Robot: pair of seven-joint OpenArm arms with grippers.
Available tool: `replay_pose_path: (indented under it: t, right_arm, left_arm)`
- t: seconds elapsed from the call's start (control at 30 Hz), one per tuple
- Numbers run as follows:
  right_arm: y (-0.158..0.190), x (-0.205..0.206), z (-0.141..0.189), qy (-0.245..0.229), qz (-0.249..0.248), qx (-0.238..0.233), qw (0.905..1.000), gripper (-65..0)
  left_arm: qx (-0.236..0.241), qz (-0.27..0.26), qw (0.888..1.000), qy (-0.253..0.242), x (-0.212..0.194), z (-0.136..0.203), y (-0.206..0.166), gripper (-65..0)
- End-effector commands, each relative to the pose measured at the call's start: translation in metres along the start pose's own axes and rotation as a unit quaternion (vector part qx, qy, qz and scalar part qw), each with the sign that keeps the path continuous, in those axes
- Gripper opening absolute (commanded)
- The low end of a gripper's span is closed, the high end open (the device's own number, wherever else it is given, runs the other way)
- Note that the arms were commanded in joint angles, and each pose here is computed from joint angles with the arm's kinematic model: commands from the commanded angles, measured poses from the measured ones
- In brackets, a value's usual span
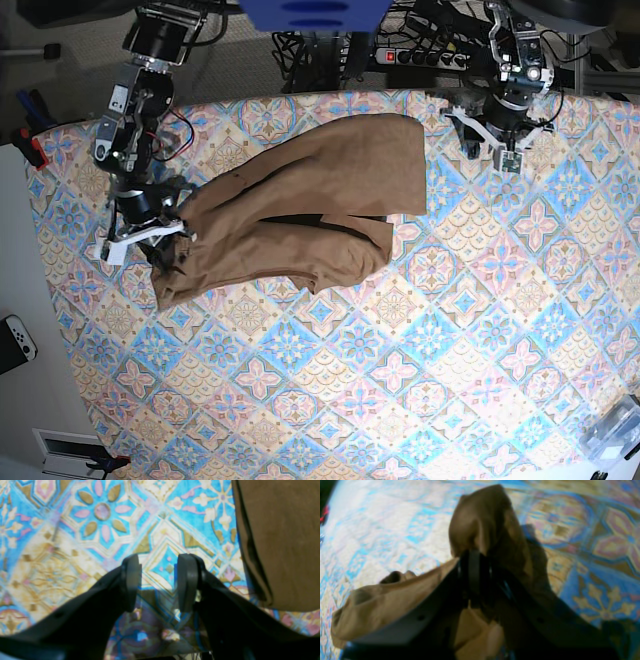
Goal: Layout the t-shirt on the table in an organized manner, then fold the t-shirt properly
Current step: 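Drag the grasped shirt edge with the right gripper away from the left gripper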
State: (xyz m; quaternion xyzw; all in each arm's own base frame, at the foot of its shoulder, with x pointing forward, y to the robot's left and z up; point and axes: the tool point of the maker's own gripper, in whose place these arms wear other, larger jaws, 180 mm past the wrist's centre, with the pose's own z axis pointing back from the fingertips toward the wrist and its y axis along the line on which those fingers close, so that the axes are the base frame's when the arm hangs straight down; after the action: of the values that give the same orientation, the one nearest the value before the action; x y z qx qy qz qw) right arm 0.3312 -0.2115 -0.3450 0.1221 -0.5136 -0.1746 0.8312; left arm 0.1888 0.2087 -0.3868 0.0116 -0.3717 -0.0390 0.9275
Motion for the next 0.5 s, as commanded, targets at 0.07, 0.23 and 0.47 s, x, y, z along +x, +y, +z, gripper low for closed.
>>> replay_pose_path:
  t: [0.07,0.23,0.47]
  right_arm:
    - [0.001,0.01,0.003,-0.018,0.008,0.002,0.9998,-47.3]
    - [0.004,-0.006,0.009,-0.001,0.013,0.008,0.9999,-34.1]
    - [-0.006,0.017,0.019,-0.034,0.014,-0.007,0.9993,-33.0]
  left_arm:
    - [0.0,-0.012,0.998,-0.058,0.037,0.012,-0.002,-39.6]
    - [0.001,-0.02,0.995,-0.098,0.067,0.016,-0.004,-39.6]
    - [-0.001,-0.019,0.995,-0.103,0.071,0.014,-0.005,-39.6]
